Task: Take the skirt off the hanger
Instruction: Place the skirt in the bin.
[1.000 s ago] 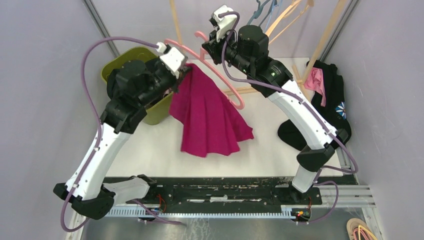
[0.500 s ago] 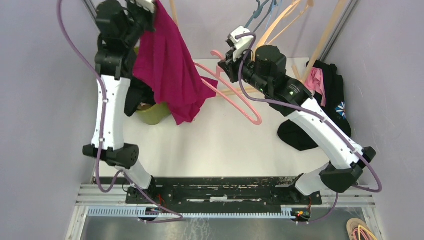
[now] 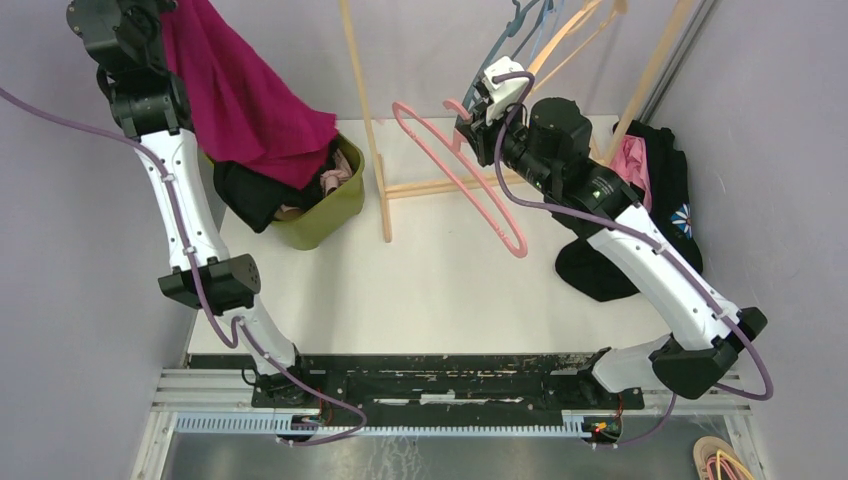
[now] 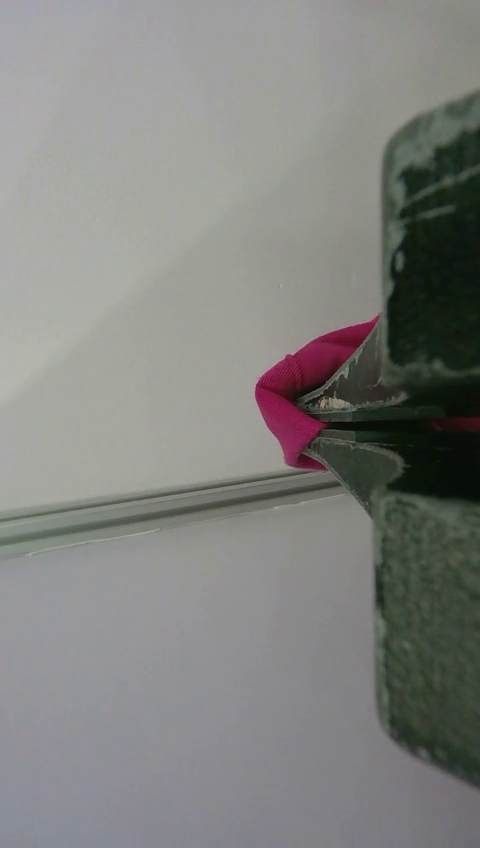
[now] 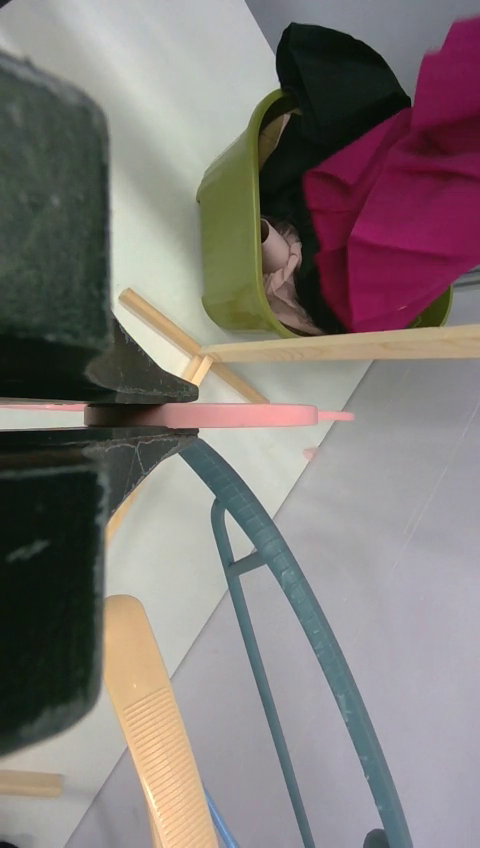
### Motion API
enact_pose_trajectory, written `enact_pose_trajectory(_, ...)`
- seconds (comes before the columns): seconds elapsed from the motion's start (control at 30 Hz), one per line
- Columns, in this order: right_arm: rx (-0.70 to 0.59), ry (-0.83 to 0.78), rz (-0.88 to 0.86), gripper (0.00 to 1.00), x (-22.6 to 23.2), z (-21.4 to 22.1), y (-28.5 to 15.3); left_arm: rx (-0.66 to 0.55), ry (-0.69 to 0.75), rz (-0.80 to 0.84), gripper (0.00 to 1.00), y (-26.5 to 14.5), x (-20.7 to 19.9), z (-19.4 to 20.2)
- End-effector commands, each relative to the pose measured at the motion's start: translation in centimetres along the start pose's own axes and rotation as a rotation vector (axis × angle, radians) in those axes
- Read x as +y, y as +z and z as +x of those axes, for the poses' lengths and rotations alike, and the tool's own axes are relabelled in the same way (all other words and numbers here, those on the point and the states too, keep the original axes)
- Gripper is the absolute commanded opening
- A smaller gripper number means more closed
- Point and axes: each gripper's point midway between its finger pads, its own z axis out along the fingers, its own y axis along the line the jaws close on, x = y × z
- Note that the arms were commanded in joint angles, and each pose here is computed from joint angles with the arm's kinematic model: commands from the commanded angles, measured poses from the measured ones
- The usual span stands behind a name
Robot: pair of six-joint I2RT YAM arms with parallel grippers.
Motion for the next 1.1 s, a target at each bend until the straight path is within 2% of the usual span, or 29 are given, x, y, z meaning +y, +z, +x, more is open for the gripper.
enact_pose_trajectory(0.0,-0.079,0.011,0.025,0.01,-1.1,-1.9,0.7,-0.185,-0.033,-0.004,0.03,-0.6,-0.2,-6.0)
enact_pose_trajectory(0.1,-0.065,0.017,0.021,0.01,-1.2,-1.3,1.3,-0.127,-0.061,0.062,0.03,-0.7,-1.5,-3.7)
enact_pose_trajectory(0.3,-0.057,0.033,0.0,0.01,-1.0,-0.9,1.9,-0.007,-0.207,0.223,0.03,-2.8,-6.2,2.1)
enact_pose_trajectory(0.43,-0.054,0.034,-0.006,0.01,-0.9,-0.7,1.9,0.083,-0.253,0.311,0.03,-5.4,-11.2,5.4)
enact_pose_trajectory(0.53,-0.048,0.037,-0.013,0.01,-0.7,-0.4,1.9,0.16,-0.294,0.412,0.03,-8.0,-16.5,7.9)
enact_pose_trajectory(0.63,-0.043,0.039,-0.018,0.01,-0.6,-0.1,1.9,0.273,-0.329,0.495,0.03,-11.7,-20.8,12.1)
enact_pose_trajectory(0.7,-0.045,0.041,-0.019,0.01,-0.6,-0.2,1.7,0.347,-0.363,0.476,0.03,-14.0,-21.1,15.2)
enact_pose_trajectory(0.8,-0.039,0.04,-0.017,0.01,-0.6,0.1,1.5,0.442,-0.299,0.412,0.03,-17.0,-19.7,19.3)
enact_pose_trajectory(1.07,-0.05,0.037,-0.019,0.01,-0.6,-0.8,1.9,0.564,-0.099,0.237,0.03,-20.6,-14.6,23.8)
